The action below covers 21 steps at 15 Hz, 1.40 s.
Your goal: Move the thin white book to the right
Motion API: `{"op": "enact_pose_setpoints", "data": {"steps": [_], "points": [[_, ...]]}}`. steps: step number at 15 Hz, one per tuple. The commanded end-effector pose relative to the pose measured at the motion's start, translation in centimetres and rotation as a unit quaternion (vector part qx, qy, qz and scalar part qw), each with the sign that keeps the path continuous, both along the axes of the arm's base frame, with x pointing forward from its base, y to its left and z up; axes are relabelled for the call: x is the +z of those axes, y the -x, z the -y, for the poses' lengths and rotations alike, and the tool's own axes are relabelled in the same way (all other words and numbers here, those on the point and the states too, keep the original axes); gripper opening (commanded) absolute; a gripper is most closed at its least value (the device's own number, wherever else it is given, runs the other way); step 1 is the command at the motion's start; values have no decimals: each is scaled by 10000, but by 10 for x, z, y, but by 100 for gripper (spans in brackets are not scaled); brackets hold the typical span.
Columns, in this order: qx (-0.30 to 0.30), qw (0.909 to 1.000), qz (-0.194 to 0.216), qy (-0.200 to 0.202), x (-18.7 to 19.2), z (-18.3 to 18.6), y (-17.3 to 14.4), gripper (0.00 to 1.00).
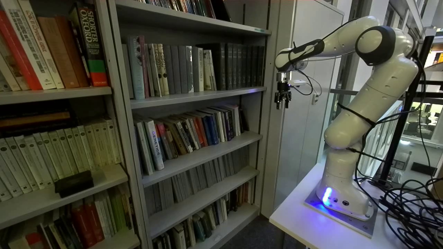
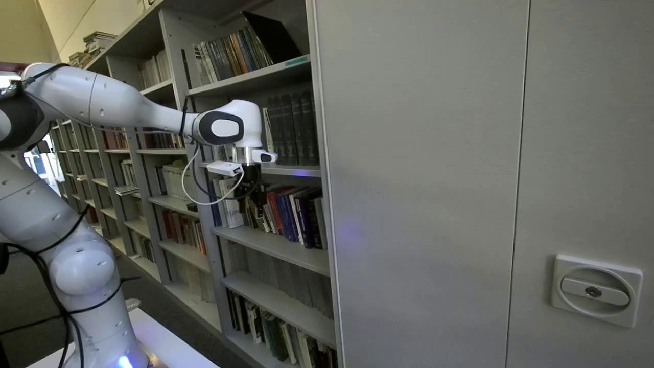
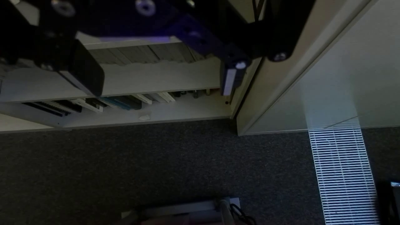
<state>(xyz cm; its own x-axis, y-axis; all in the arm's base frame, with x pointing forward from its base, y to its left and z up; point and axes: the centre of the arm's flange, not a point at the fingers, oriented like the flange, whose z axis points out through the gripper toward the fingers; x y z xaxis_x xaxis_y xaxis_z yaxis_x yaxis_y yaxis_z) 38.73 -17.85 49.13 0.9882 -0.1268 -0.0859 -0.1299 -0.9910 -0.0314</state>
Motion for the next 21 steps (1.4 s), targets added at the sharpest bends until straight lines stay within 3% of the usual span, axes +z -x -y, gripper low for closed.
{"op": "enact_pose_setpoints", "data": {"steps": [1,6,21], "points": [[-251,9995,124,-116,7,17,1,100],[-69,9999,51,-79,2,18,7,100],[1010,9947,-208,54,-13,-27,9,100]]}}
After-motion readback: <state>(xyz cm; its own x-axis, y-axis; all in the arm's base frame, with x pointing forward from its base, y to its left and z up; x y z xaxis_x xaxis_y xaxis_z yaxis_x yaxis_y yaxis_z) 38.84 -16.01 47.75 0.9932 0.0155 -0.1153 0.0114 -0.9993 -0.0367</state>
